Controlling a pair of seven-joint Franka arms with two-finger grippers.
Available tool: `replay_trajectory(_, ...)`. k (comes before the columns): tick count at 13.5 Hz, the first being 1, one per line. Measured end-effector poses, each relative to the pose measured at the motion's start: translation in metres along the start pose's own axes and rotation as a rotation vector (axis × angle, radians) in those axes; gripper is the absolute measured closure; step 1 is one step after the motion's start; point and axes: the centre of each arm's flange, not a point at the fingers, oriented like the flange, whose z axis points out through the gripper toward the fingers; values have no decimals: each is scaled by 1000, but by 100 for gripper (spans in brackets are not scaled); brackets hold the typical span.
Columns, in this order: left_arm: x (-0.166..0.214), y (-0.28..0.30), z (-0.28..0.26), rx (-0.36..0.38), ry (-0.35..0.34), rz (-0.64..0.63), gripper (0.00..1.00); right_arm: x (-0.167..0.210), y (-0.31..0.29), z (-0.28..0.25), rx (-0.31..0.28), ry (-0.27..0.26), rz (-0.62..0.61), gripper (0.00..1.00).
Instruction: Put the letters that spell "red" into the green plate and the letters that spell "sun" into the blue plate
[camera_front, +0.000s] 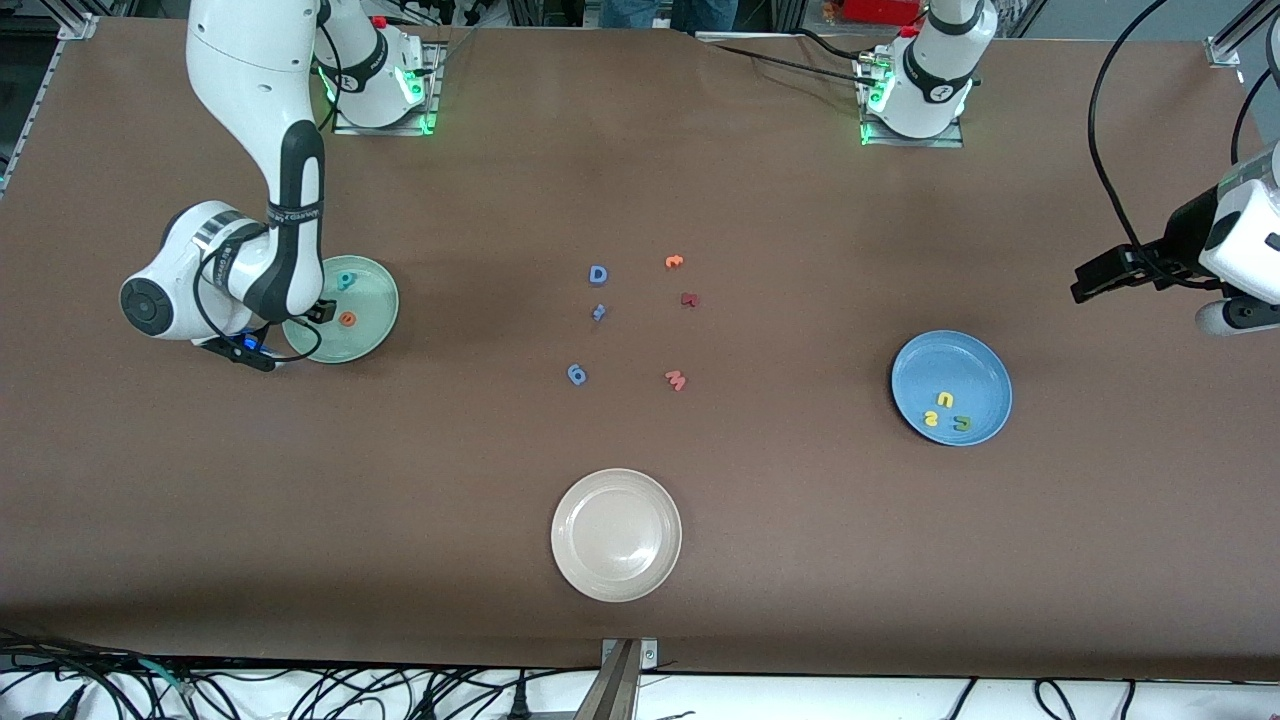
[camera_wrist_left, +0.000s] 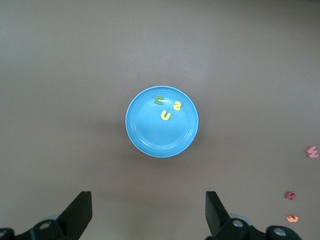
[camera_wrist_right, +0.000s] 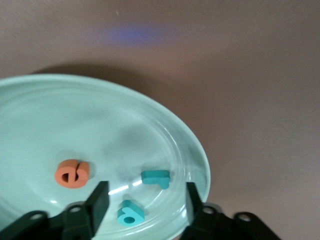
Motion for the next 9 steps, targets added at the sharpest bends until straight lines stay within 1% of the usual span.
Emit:
replay_trajectory(1, 0, 0, 0, 0, 0, 0, 0, 0, -2, -15, 11, -4, -2, 14)
replay_trajectory(2, 0, 0, 0, 0, 0, 0, 0, 0, -5, -36, 24, -6, -10, 3)
replay_trajectory(6, 0, 0, 0, 0, -1, 0, 0, -12, -18, -142, 64, 36, -47, 1)
replay_trajectory(9, 0, 0, 0, 0, -1, 0, 0, -26, -22, -211, 84, 55, -75, 1)
